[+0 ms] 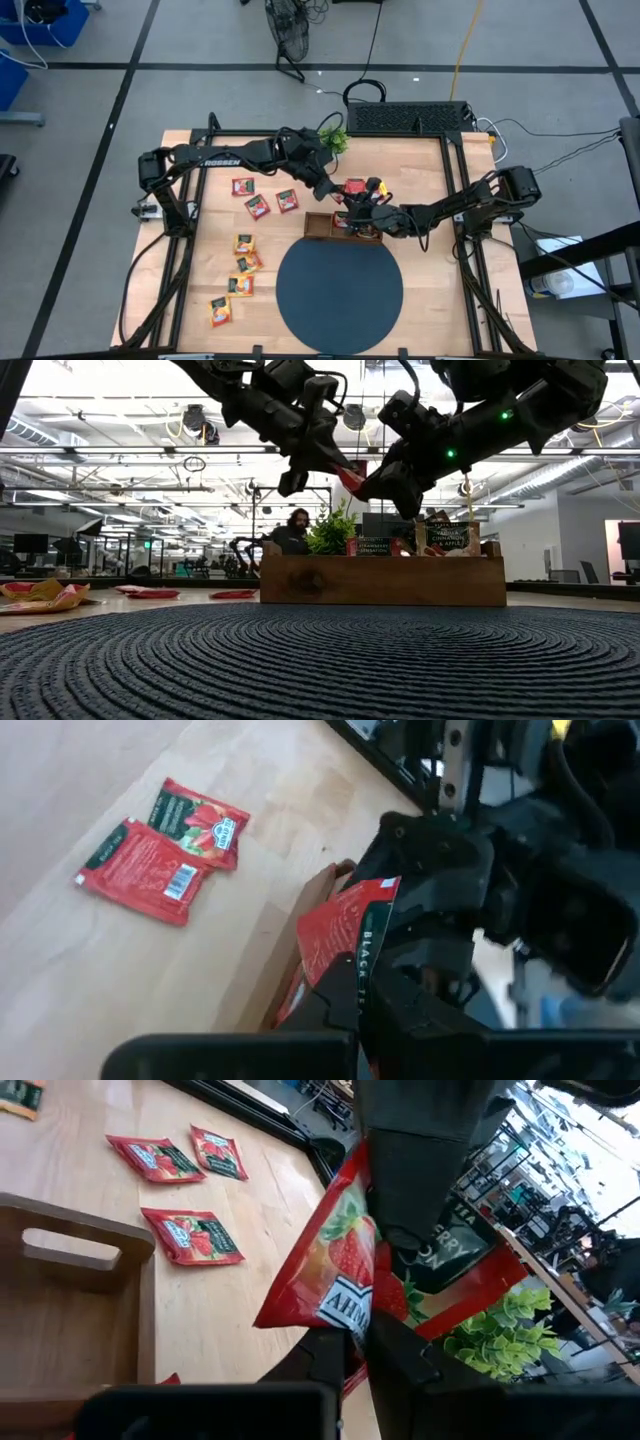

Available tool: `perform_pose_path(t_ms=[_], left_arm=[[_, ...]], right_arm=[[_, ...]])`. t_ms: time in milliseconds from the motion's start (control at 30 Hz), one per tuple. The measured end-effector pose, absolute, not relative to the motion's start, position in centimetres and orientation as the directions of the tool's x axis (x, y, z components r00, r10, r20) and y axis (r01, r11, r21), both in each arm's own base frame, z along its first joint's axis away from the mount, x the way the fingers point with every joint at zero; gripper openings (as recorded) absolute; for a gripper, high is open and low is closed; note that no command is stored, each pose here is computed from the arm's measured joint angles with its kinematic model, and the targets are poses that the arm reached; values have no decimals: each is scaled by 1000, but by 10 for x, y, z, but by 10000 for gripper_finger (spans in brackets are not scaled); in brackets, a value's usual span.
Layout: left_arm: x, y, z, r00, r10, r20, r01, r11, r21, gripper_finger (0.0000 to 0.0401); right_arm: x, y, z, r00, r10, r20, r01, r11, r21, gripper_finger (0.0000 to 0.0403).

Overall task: Pick & Place Tea
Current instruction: Put the red tea bag into the middle slot of the wooden organizer

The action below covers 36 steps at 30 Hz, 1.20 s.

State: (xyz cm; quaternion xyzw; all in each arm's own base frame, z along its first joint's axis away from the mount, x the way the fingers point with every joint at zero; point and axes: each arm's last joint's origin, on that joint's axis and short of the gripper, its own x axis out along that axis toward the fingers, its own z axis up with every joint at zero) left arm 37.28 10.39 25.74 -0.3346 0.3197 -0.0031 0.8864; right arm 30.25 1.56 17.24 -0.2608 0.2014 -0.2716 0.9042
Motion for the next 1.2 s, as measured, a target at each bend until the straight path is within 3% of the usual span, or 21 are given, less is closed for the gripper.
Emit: perform_pose_path(t_ms=[167, 367, 467, 567, 667, 767, 867, 967, 1200], left_arm=[[354, 95, 284, 801, -160, -577, -119, 901, -416, 4], [328, 72, 323, 815, 35, -579, -69, 997, -38, 3], [322, 55, 323, 794, 15, -608, 39, 996, 76, 3], [327, 39, 313, 782, -21, -623, 164, 971, 173, 3], [336, 20, 294, 760, -109, -641, 377, 877, 297, 2], [346, 5, 272, 722, -224, -655, 556, 752, 355, 3], [358, 4, 261, 721, -290, -630, 616, 685, 389, 5], [371, 11, 250, 740, -285, -610, 602, 684, 411, 3], [390, 36, 229, 709, -341, -618, 608, 739, 291, 3]], right_arm=[[302, 19, 177, 776, -597, -202, 425, 732, -532, 86], [300, 20, 180, 778, -597, -194, 466, 756, -460, 140], [296, 18, 188, 744, -647, -168, 512, 713, -479, 150], [285, 14, 207, 635, -765, -111, 622, 591, -514, 149], [268, 11, 226, 581, -810, -84, 672, 535, -513, 144], [250, 9, 240, 594, -802, -56, 706, 554, -440, 138], [234, 7, 241, 647, -761, -46, 699, 617, -362, 135], [222, 5, 236, 692, -720, -43, 677, 669, -305, 134], [213, 4, 225, 701, -712, -39, 673, 679, -294, 134]])
